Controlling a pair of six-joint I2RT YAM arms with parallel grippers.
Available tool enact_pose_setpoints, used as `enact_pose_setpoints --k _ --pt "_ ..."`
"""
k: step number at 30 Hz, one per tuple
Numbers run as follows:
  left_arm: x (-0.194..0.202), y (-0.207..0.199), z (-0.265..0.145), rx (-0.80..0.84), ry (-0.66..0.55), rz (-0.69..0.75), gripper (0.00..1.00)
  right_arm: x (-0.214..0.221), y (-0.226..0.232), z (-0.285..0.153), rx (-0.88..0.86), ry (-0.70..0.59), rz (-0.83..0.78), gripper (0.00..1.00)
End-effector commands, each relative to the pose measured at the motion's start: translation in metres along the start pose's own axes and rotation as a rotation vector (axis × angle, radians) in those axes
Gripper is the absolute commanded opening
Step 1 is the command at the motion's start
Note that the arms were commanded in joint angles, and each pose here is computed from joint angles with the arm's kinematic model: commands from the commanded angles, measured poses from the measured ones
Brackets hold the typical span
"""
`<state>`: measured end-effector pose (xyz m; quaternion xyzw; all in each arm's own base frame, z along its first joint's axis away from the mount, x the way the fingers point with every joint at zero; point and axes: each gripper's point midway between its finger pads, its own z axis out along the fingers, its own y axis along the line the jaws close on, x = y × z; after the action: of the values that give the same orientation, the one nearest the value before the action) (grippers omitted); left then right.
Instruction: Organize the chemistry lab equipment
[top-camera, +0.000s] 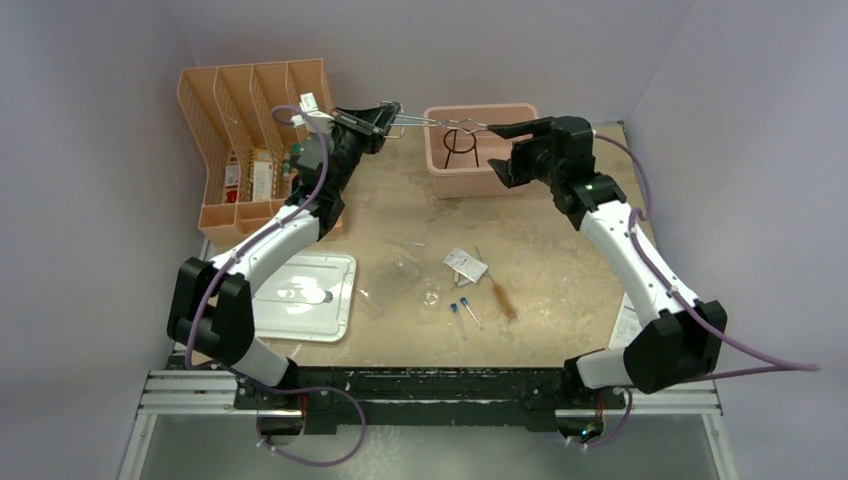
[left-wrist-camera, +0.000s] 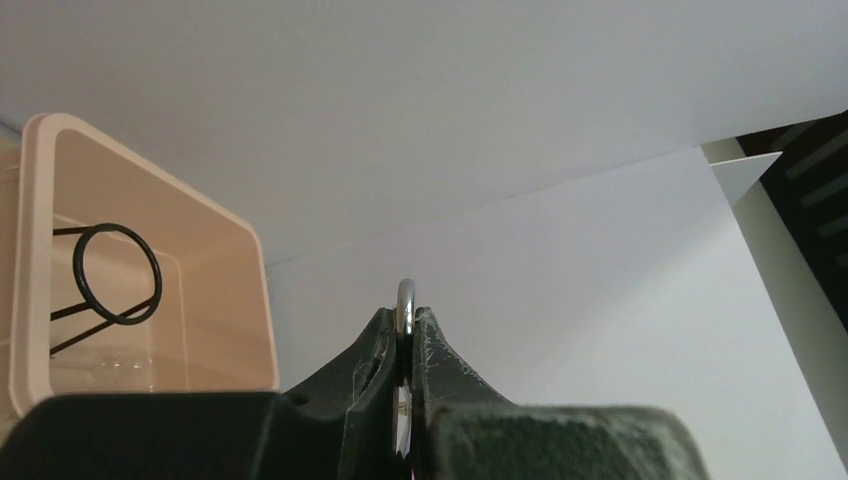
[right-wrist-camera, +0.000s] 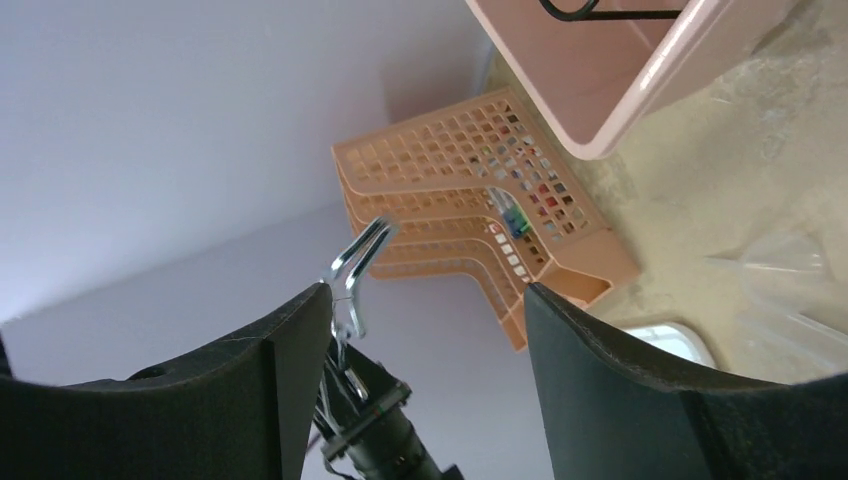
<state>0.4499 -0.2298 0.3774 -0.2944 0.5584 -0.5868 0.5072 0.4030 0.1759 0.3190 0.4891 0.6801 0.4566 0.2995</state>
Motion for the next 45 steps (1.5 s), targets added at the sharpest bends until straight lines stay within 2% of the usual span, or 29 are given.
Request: enact_pose_setpoints --k 1,4,8,15,17,23,25,31,35,40,45 --pt "-0.013 -0.045 0.001 0.168 -0.057 -0.096 0.0 -0.009 0.052 0.008 -0.177 -0.033 0.129 0.7" --pt "-0.013 -0.045 0.0 0.183 -0.055 -0.126 0.0 -0.011 0.061 0.018 -0.206 -0.037 0.142 0.68" --pt "-0.014 -0.041 -0.001 0.174 -0.064 -0.134 0.0 -0.014 0.076 0.02 -0.31 -0.043 0.146 0.59" --pt "-0.013 -0.037 0.001 0.182 -0.059 -0.161 0.0 -0.015 0.089 0.025 -0.366 -0.034 0.156 0.5" --pt "-0.014 -0.037 0.002 0.185 -0.059 -0.164 0.0 -0.013 0.089 0.027 -0.357 -0.021 0.161 0.43" --pt "-0.011 -0.027 0.006 0.166 -0.057 -0.16 0.0 -0.013 0.088 0.03 -0.374 0.005 0.179 0.08" --pt "-0.008 -0.022 0.008 0.158 -0.047 -0.16 0.0 -0.015 0.09 0.034 -0.398 0.021 0.192 0.0" --pt "-0.002 -0.001 0.009 0.088 -0.022 -0.131 0.35 -0.033 0.095 0.036 -0.431 -0.018 0.2 0.0" --pt "-0.002 0.012 0.01 0.034 -0.009 -0.113 0.52 -0.052 0.101 0.032 -0.449 -0.072 0.203 0.0" --pt "-0.004 0.029 0.013 -0.048 0.003 -0.072 0.65 -0.068 0.108 0.03 -0.466 -0.118 0.207 0.0" --pt "-0.014 0.056 0.004 -0.177 -0.009 0.014 0.71 -0.089 0.105 0.031 -0.438 -0.173 0.197 0.0"
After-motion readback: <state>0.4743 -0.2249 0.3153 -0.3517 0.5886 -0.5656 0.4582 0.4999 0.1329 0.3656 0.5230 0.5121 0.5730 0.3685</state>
